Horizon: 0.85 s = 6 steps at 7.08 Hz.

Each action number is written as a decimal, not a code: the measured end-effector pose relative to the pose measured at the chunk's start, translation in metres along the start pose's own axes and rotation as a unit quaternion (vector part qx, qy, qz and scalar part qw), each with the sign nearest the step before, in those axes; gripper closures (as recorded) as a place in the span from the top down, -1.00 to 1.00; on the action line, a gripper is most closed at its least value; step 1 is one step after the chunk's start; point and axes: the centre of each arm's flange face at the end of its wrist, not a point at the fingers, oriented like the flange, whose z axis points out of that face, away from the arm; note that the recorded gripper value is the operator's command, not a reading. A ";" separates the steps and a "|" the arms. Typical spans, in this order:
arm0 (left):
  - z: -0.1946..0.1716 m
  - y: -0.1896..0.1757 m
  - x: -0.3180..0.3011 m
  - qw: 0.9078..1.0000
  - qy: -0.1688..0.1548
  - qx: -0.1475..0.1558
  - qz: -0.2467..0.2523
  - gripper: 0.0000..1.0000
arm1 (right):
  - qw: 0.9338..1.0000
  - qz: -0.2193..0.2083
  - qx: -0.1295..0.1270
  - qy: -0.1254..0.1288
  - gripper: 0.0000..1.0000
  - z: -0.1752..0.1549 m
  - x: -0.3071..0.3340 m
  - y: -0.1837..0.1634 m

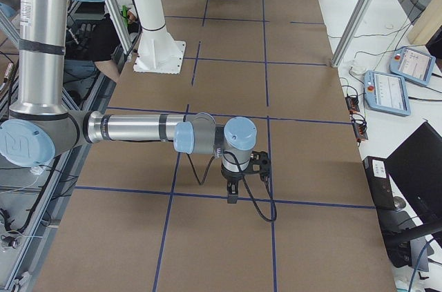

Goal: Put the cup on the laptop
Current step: 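Lower the held mug onto the silver laptop with the left gripper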

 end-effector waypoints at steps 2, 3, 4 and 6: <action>0.010 0.004 0.011 1.000 0.003 -0.014 0.006 -1.00 | 1.000 0.000 0.000 0.000 1.00 0.000 0.000 0.000; 0.013 0.005 0.013 1.000 0.003 -0.018 0.009 -1.00 | 1.000 0.000 0.000 0.000 1.00 0.000 0.000 0.000; 0.016 0.006 0.015 1.000 0.001 -0.019 0.014 -1.00 | 1.000 0.000 0.000 0.000 1.00 0.000 0.000 0.000; 0.019 0.007 0.014 1.000 -0.007 -0.018 0.024 -1.00 | 1.000 0.000 0.000 0.000 1.00 0.000 0.000 0.000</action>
